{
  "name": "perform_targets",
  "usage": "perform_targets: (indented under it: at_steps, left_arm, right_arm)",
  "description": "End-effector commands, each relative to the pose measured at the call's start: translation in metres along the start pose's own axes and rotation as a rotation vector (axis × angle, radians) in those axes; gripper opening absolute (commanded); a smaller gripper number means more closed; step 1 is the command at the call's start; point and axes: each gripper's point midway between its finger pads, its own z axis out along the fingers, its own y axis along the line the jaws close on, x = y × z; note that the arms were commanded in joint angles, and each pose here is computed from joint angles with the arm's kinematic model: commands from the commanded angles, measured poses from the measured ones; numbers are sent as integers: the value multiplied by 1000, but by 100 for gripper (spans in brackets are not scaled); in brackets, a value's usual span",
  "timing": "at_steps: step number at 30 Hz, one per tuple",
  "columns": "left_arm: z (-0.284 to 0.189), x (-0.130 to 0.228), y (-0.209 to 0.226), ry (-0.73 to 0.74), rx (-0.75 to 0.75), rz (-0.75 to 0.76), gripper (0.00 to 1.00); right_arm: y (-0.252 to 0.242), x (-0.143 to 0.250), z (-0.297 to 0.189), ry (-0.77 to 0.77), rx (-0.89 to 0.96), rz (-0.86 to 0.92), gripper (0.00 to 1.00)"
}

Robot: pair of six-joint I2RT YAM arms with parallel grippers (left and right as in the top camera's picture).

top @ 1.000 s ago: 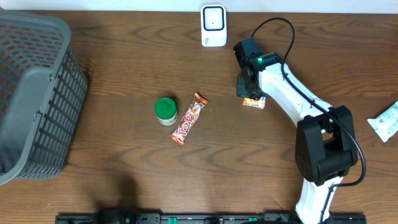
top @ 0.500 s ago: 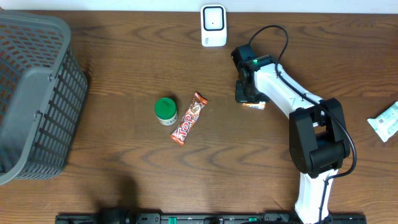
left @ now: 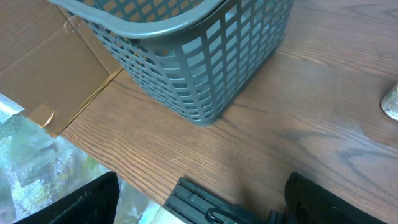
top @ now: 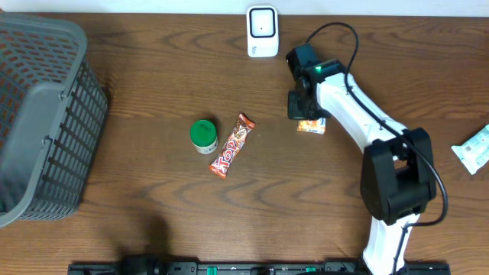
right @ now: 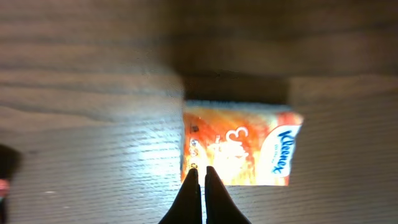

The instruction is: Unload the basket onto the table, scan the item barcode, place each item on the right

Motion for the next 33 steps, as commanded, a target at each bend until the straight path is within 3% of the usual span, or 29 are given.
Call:
perform_targets:
  at_steps: [1,23,33]
  left_arm:
    - [-2,18,4,58,-14,23,86]
    - [-2,18,4,57,-14,23,86]
    - [-2,18,4,58,-14,23,86]
  right_arm:
    - [-15,-17,-14,-70,47,13,1]
    - [-42,16,33,61,128,100,1]
    - [-32,18,34,77,76,103,1]
